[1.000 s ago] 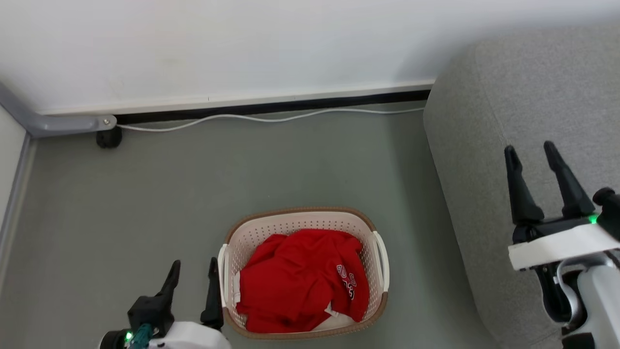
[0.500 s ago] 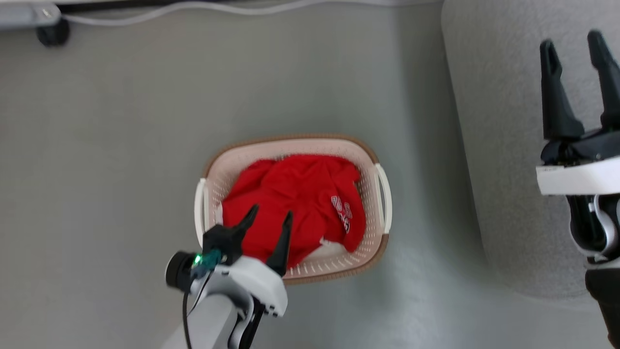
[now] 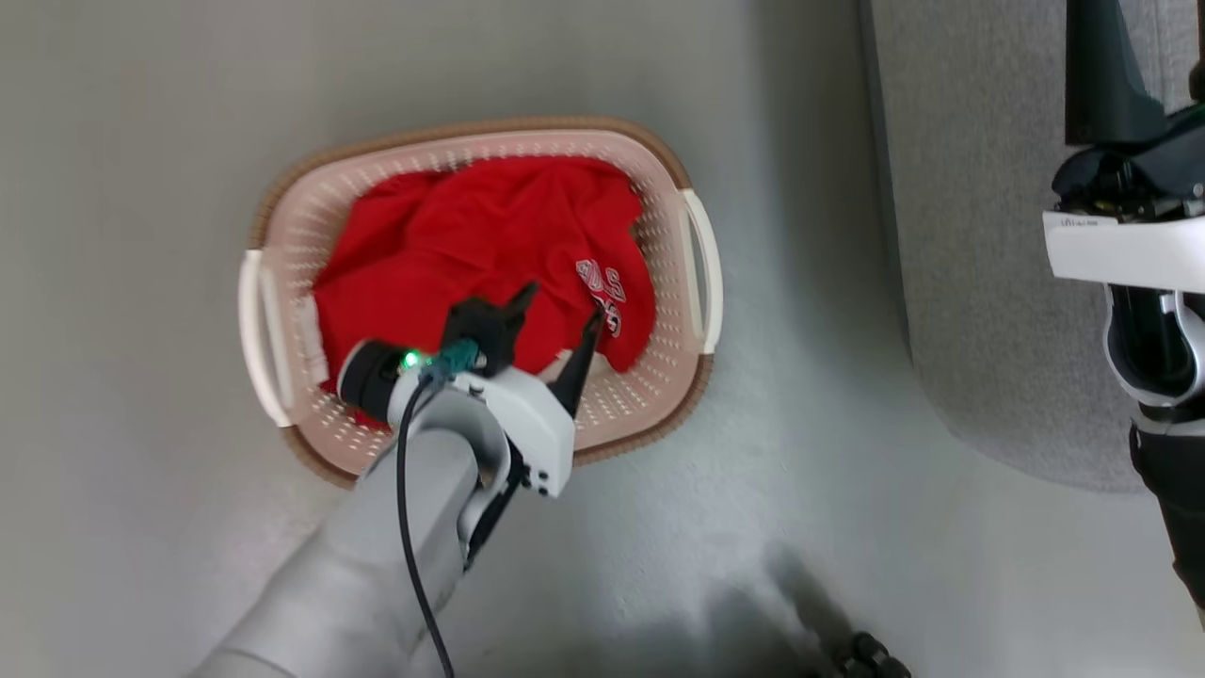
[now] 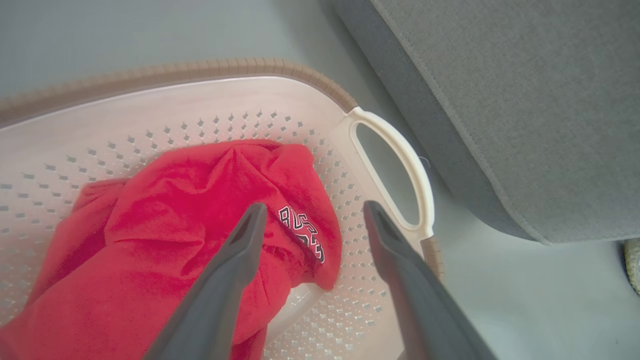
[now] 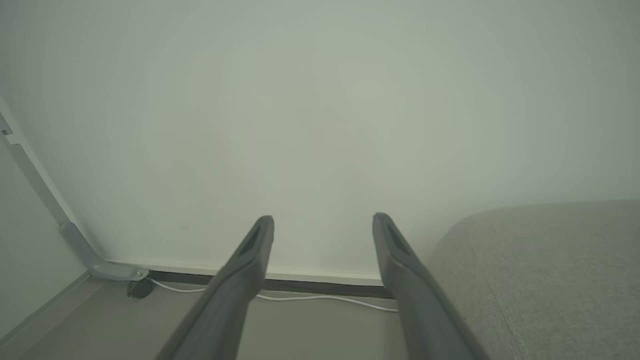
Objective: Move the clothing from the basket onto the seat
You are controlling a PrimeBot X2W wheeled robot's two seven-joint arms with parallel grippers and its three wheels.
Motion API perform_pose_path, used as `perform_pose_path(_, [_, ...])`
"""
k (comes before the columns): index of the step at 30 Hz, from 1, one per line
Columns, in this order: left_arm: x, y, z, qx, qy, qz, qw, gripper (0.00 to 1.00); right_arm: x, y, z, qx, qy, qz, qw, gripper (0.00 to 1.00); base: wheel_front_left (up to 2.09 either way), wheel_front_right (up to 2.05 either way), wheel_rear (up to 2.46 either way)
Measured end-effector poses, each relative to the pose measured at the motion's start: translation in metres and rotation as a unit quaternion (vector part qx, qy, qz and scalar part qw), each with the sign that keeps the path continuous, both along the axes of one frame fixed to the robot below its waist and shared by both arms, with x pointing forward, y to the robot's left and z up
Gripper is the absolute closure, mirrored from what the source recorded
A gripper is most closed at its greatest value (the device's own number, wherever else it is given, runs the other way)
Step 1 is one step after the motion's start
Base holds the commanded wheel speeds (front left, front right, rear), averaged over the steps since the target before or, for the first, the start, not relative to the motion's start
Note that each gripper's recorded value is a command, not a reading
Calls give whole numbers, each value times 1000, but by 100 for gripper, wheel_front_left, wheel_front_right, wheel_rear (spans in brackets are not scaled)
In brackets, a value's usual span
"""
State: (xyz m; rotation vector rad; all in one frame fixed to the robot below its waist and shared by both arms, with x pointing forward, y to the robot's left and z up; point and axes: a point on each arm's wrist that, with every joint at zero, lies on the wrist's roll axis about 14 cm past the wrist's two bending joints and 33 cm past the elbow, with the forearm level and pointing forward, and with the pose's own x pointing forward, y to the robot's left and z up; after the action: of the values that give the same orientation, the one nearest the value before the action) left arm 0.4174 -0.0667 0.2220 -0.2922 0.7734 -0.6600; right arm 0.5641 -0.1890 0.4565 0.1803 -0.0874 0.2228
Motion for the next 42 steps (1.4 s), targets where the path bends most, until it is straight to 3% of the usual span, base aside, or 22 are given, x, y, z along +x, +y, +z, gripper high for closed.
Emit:
perform_pose_path(8, [3,-20,-64,31,35,-55,997,0,10,-11,-38,1,29,-17,999,0,0,0,0])
perform_pose_path(18, [9,-39,-106,52,43,-96,993,0,9,-25,-65,-3,57,-40,998,0,0,0,0])
perform_pose_path(30, [35,-25,-131,136,11,-75,988,0,5,-34,-83,0,80,-58,995,0,0,0,0])
perform_pose_path(42, [19,-21,-145,140,53,-90,985,0,5,-34,-95,7,92,-61,994,0,0,0,0])
